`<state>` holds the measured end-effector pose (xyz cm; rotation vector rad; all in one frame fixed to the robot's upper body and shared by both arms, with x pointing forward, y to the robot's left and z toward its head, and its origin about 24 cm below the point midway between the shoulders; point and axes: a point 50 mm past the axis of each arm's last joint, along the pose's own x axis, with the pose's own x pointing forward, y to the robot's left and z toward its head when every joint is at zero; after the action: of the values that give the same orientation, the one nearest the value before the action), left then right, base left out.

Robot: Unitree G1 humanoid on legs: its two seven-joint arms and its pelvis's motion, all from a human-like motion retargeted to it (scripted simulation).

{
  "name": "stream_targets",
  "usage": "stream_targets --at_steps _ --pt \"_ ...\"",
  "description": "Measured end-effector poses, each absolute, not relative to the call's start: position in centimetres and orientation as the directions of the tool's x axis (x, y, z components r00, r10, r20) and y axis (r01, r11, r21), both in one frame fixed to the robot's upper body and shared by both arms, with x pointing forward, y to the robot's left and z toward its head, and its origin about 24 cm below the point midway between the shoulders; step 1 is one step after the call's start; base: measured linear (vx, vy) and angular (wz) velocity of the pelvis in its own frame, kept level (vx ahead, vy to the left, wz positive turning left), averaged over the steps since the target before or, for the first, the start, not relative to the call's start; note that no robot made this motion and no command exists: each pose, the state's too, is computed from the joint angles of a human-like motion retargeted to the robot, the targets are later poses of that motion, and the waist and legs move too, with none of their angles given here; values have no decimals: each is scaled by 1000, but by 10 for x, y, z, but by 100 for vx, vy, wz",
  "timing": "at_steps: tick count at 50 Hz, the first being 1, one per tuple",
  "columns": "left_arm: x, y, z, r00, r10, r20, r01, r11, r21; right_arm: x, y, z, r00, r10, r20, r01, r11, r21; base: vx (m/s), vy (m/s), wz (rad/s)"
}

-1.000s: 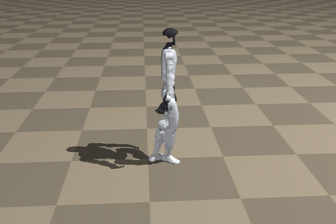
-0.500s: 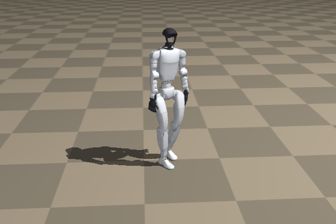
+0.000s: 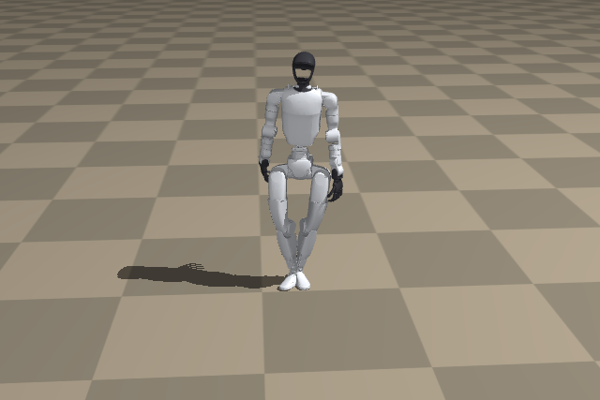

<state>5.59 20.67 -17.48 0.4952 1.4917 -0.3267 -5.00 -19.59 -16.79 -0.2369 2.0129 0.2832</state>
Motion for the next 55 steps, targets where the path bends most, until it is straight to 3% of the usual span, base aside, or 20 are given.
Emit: stream_targets --at_steps 5,10,16,27,32,42,50,55 --pt "32 206 -178 17 125 -992 507 854 117 -55 -192 -167 -467 -17 -884 -268 956 123 15 -15 -42" --pt "20 207 -178 11 114 -993 379 919 109 -22 -194 -173 -340 -89 -936 -361 932 42 29 -38 -7" --pt "9 209 -178 -1 230 -973 382 899 212 10 -192 -176 -238 -88 -967 -381 925 10 12 4 34" --pt "-13 203 -178 -170 96 -981 329 944 35 82 -184 -172 -21 -49 -999 -488 872 -33 21 24 39" --pt "-15 197 -178 -204 62 -977 350 937 -13 82 -178 -174 26 -17 -1000 -519 854 -28 53 15 -20" --pt "33 190 -179 -61 85 -995 412 910 53 17 -198 -177 -185 -64 -981 -528 848 44 43 9 -6" --pt "97 196 -169 171 131 -977 602 771 209 -37 -206 -171 -373 -39 -927 -347 932 101 32 2 19" --pt "114 189 -166 225 69 -972 521 834 179 -55 -204 -166 -479 52 -876 -287 934 212 37 -4 10"
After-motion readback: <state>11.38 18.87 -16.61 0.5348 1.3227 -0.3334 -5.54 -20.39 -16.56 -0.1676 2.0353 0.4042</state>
